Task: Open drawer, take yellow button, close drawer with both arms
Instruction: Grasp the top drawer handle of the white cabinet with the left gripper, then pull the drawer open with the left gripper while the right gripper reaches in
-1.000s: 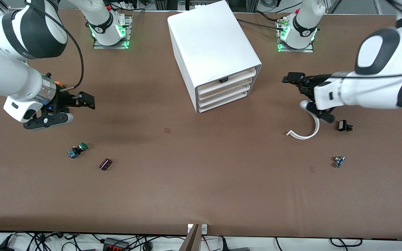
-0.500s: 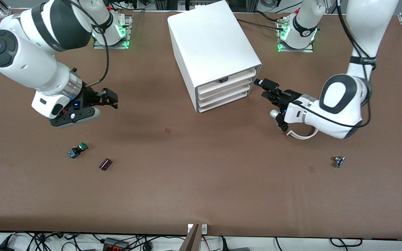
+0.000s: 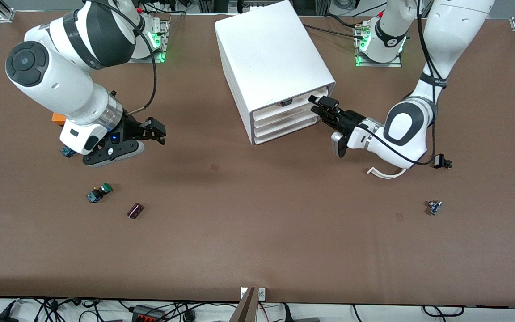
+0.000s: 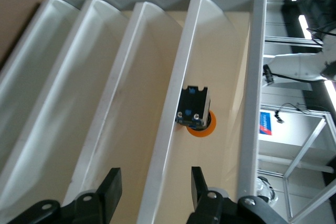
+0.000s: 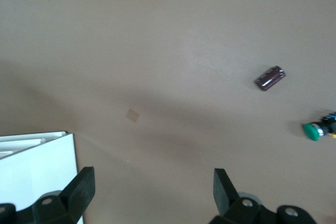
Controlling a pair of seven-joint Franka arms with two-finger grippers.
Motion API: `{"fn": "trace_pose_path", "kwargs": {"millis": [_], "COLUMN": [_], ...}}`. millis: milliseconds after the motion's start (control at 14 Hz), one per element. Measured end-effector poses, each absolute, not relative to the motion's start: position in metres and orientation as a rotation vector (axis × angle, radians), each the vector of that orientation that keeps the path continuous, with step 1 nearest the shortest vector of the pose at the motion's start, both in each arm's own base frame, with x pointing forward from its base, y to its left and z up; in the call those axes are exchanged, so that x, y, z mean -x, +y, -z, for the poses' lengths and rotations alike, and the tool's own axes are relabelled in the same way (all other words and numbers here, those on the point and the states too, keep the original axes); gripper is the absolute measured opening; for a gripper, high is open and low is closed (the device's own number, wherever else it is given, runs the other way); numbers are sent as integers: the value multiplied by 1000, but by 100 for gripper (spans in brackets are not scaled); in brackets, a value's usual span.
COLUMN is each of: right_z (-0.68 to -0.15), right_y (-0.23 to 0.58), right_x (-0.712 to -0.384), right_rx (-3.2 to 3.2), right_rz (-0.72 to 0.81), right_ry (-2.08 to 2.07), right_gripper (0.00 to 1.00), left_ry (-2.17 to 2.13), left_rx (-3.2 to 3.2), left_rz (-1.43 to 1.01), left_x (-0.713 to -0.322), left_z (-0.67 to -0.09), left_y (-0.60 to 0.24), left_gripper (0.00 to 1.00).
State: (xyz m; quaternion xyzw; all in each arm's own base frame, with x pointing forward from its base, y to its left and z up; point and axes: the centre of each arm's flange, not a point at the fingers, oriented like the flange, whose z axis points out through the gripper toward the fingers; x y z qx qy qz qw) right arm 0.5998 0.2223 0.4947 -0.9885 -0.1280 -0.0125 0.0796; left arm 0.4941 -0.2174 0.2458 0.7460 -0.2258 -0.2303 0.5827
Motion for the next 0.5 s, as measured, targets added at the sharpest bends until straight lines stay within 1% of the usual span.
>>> {"fn": "trace_pose_path", "kwargs": {"millis": [71, 143, 214, 286, 429, 500], "right_z": [-492, -489, -486, -483, -477, -474], "right_y": [226, 229, 233, 239, 255, 265], "right_x": [-600, -600, -600, -598, -596, -595], "right_rx": [2923, 2895, 2878, 2870, 2862, 2859], "right_rz": [23, 8, -4, -14, -16, -11], "right_ry": [-361, -343, -336, -342, -371, -388], "right_gripper": [100, 100, 100, 100, 100, 100], "left_ry": [-530, -531, -532, -534, -534, -535], "left_rx": [-1719, -1709, -1705, -1703, -1692, -1693], "left_rz": [527, 523, 521, 518, 512, 511], "left_x": [-486, -482, -480, -480, -480, -480], "left_z": [-239, -234, -233, -233, -235, -235], "left_y": [-217, -217, -216, -216, -218, -218], "left_gripper": [57, 57, 52, 40, 19, 19]}}
